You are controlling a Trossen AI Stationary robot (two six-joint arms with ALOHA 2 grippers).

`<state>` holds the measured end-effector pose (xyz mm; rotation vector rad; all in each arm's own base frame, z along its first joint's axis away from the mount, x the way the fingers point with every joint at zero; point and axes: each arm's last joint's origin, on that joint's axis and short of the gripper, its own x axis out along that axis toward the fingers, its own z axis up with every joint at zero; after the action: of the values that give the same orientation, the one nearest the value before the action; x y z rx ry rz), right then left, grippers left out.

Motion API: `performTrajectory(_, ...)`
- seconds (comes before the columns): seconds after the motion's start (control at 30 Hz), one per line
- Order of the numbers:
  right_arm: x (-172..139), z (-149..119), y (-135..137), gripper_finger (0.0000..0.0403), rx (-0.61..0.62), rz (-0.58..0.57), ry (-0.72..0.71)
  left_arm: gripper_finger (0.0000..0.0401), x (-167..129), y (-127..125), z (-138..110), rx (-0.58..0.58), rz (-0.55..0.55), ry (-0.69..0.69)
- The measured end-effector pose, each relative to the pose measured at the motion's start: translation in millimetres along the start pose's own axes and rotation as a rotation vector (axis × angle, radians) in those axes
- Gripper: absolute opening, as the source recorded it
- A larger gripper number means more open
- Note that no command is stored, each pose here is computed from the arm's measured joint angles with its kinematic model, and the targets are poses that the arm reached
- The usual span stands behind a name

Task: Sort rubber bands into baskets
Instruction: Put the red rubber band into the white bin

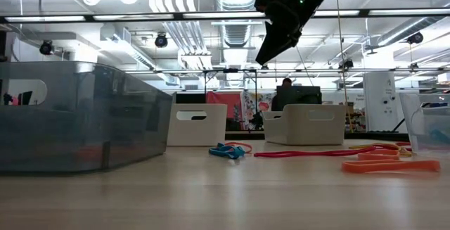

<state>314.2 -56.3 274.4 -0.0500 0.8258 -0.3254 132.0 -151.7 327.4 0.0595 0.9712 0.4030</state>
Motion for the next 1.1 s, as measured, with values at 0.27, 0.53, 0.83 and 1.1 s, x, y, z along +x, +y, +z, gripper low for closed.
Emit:
performTrajectory(0.27, 0.0, 0.6, 0.0, 0.0123, -0.029, -0.001, -0.006, 0.0000, 2.4, 38.6, 17.1, -0.065, 0.121, -0.197)
performTrajectory(0.53, 0.0, 2.5, -0.2, 0.0127, -0.052, -0.003, -0.025, 0.0000, 2.1, 85.1, 38.0, -0.050, 0.343, -0.333)
performTrajectory(0.83, 0.2, 5.0, -1.3, 0.0121, -0.076, -0.015, -0.052, 0.0000, -1.8, 123.9, 74.4, -0.007, 0.542, -0.360)
performTrajectory(1.1, 1.4, 4.5, -7.7, 0.0120, -0.066, -0.031, -0.047, 0.0000, 22.1, 154.4, 112.4, 0.092, 0.269, -0.359)
